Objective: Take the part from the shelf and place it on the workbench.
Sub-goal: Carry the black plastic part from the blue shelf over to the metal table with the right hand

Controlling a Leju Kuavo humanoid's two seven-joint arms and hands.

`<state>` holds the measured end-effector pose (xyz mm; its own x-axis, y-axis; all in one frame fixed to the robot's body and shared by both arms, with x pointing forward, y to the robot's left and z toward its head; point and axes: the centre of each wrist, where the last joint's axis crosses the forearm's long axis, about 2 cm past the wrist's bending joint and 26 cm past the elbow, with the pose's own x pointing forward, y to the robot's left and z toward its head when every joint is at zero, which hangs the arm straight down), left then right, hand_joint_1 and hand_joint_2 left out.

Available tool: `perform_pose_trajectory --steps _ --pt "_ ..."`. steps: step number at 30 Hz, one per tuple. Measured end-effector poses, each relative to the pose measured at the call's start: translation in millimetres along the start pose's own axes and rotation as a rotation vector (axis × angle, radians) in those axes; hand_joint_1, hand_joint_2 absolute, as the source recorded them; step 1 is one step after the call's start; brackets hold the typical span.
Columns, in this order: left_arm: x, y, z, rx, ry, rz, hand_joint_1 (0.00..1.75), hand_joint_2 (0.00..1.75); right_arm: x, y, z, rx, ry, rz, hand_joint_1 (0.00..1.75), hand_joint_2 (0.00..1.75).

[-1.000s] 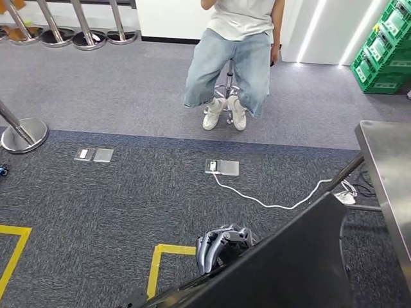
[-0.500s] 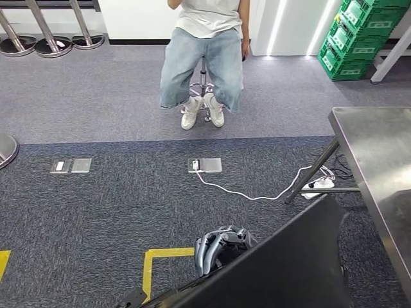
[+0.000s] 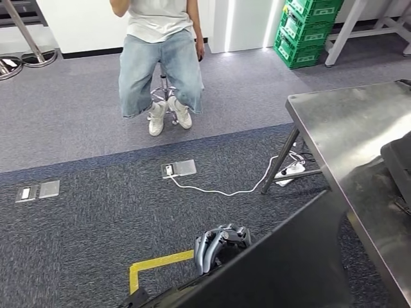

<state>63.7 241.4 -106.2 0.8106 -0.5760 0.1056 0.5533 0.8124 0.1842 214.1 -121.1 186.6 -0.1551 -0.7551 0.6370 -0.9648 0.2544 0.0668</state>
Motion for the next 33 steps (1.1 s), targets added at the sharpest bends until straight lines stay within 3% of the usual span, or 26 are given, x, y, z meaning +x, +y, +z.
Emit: perform_pose_trajectory --steps 33 --pt "7 7 -1 0.002 -0.009 0.006 0.00 1.75 -6 -5 -5 0.005 0.005 -0.052 1.75 1.75"
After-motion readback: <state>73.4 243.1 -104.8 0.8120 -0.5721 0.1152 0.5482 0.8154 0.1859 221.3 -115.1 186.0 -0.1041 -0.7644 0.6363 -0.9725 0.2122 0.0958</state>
